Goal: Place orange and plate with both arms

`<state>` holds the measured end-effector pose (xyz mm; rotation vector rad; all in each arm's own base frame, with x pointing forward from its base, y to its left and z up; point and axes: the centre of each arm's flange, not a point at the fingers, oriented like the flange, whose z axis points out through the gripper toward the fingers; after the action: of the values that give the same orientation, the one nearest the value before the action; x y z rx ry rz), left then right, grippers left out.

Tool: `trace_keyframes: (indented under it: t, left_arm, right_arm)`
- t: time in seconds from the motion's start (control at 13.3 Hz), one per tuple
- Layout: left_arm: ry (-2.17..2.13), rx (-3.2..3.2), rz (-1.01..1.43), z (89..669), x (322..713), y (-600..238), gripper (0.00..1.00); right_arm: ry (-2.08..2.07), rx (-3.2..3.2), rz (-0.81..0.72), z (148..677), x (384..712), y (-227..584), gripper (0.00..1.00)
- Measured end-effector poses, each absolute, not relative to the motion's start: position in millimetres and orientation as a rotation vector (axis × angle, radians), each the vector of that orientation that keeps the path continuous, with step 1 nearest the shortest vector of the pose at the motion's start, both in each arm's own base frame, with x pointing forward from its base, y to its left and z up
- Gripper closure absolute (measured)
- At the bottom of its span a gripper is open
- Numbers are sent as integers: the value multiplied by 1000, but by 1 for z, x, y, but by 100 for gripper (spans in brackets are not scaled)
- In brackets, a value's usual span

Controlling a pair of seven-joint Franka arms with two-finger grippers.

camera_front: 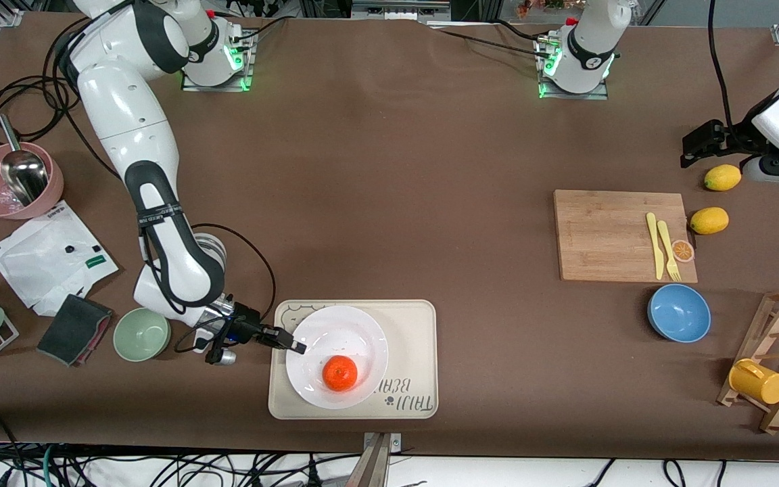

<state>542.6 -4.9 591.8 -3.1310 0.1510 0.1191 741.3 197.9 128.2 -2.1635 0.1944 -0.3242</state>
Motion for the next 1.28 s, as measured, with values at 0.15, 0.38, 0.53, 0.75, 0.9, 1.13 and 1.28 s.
trace_keyframes:
  t: [0.15, 0.38, 0.53, 0.75, 0.9, 1.13, 1.28]
  left_arm:
    - [151, -3131, 119, 592, 543, -5, 0]
    - [151, -3131, 119, 592, 543, -5, 0]
    - [151, -3131, 119, 592, 543, -5, 0]
    - [151, -3131, 119, 592, 543, -5, 0]
    - [151, -3131, 119, 592, 543, -5, 0]
    - [151, -3131, 119, 592, 543, -5, 0]
    - [151, -3131, 119, 592, 543, -5, 0]
  right_arm:
    - [192, -2166, -319, 125, 740, 202, 93]
    - [189, -2169, -316, 122, 738, 206, 93]
    - [185, -2172, -317, 122, 737, 210, 93]
    - [184, -2175, -318, 122, 736, 214, 93]
    - [184, -2175, -318, 122, 736, 214, 93]
    - [185, -2175, -319, 122, 736, 214, 77]
    - [183, -2173, -324, 124, 738, 214, 55]
